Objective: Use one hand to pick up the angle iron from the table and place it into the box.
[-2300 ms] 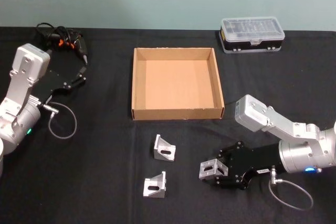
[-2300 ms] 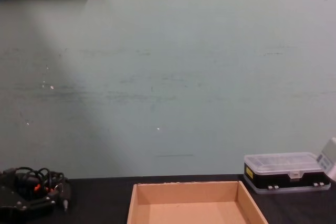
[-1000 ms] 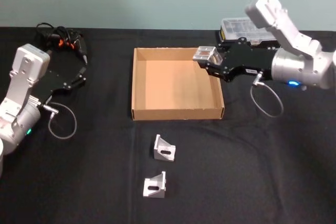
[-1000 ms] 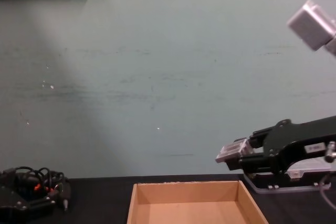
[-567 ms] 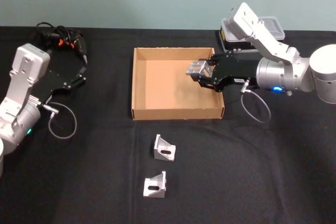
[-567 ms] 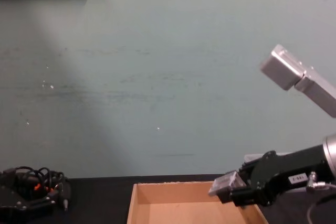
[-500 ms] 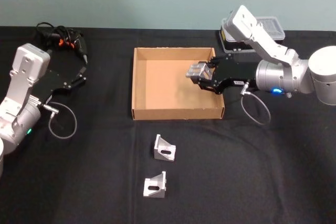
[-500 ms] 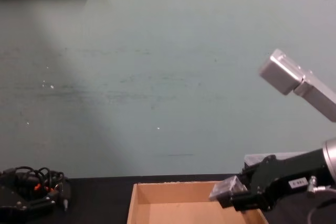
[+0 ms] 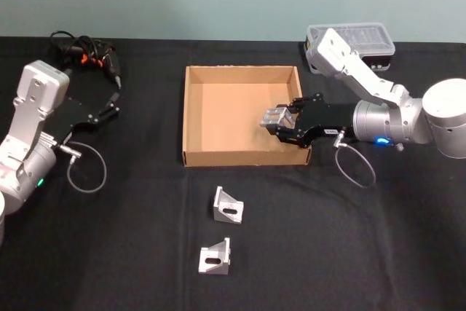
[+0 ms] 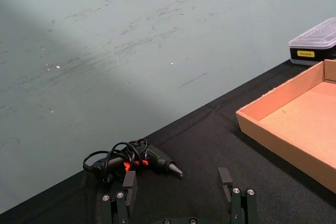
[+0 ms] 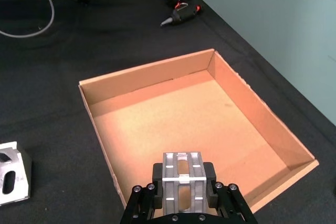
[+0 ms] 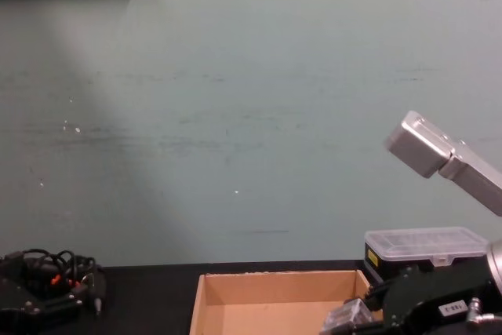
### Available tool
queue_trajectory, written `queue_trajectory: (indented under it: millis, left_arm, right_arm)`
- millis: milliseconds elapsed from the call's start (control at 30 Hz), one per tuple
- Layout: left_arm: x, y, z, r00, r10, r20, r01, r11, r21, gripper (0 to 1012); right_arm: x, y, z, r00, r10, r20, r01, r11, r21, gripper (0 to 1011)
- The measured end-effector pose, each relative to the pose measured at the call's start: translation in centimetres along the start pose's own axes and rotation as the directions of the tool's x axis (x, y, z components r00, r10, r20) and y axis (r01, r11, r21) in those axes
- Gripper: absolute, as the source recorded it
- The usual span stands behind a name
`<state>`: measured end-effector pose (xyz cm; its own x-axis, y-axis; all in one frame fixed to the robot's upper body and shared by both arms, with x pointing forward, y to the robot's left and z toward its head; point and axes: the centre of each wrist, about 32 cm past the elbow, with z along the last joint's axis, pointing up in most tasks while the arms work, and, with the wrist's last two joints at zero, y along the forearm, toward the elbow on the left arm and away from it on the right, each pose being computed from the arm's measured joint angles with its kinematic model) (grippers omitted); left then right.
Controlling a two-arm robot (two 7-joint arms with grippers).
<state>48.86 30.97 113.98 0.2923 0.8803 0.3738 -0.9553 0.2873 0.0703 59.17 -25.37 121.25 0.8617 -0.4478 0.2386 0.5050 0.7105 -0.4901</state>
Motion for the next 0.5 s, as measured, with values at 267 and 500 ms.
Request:
queue_trajectory:
  millis: [267,500]
  left_arm:
    - [0.00,0.00,0.00,1.0000,0.000,0.000,0.000,1.0000,0.000,1000]
    - [0.00,0.00,0.00,1.0000,0.000,0.000,0.000,1.0000,0.000,1000]
  right_arm:
    - [-0.02,0.20,-0.41,1.000,0.006,-0.007,-0.006,1.000,-0.012,446]
    - [0.04,0.30,-0.39,1.000,0.007,-0.005,-0.007,1.000,-0.012,570]
